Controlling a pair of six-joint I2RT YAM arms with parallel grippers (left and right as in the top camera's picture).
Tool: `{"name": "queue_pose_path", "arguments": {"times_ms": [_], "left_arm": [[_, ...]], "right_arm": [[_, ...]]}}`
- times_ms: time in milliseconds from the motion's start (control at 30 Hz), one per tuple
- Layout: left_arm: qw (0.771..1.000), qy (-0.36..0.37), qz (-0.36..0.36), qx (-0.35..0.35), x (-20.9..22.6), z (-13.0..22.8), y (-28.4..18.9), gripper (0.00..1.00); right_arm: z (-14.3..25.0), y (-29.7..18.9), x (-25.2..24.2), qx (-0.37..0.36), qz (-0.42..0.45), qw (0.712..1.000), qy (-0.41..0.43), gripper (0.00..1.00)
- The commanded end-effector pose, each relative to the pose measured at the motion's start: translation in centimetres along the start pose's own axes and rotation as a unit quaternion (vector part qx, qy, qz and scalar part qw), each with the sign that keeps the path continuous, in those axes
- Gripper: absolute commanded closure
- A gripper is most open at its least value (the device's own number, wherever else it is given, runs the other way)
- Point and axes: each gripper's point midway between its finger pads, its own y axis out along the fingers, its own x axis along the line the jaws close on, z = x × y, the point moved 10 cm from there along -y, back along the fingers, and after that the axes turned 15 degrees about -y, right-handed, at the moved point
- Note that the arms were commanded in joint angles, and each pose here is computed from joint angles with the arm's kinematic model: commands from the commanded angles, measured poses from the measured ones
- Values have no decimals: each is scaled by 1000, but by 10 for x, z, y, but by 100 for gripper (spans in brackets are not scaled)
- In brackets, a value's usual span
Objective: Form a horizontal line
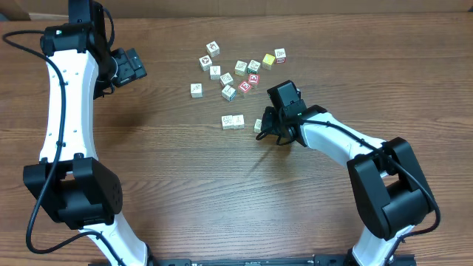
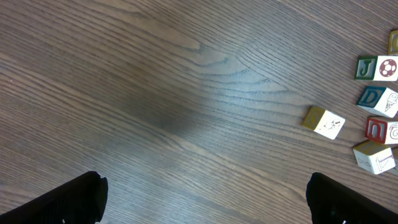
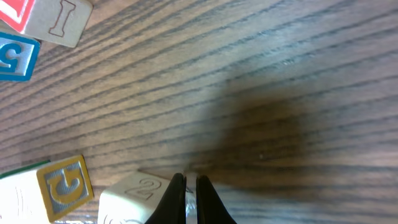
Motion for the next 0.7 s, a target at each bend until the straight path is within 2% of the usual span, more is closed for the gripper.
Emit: {"name": "queue_pose_path", "arguments": {"times_ms": [0,333,667], "left_arm": [[1000,2,7,-3,-4,2,-4,0],[1000,2,7,-3,-5,2,-4,0],[1000,2,7,-3,-5,2,-4,0]], "right_arm": [[4,12,-1,12,-3,1000,11,96],[5,18,-1,15,-4,997,76,95],[13,18,3,52,-34,995,78,91]]}}
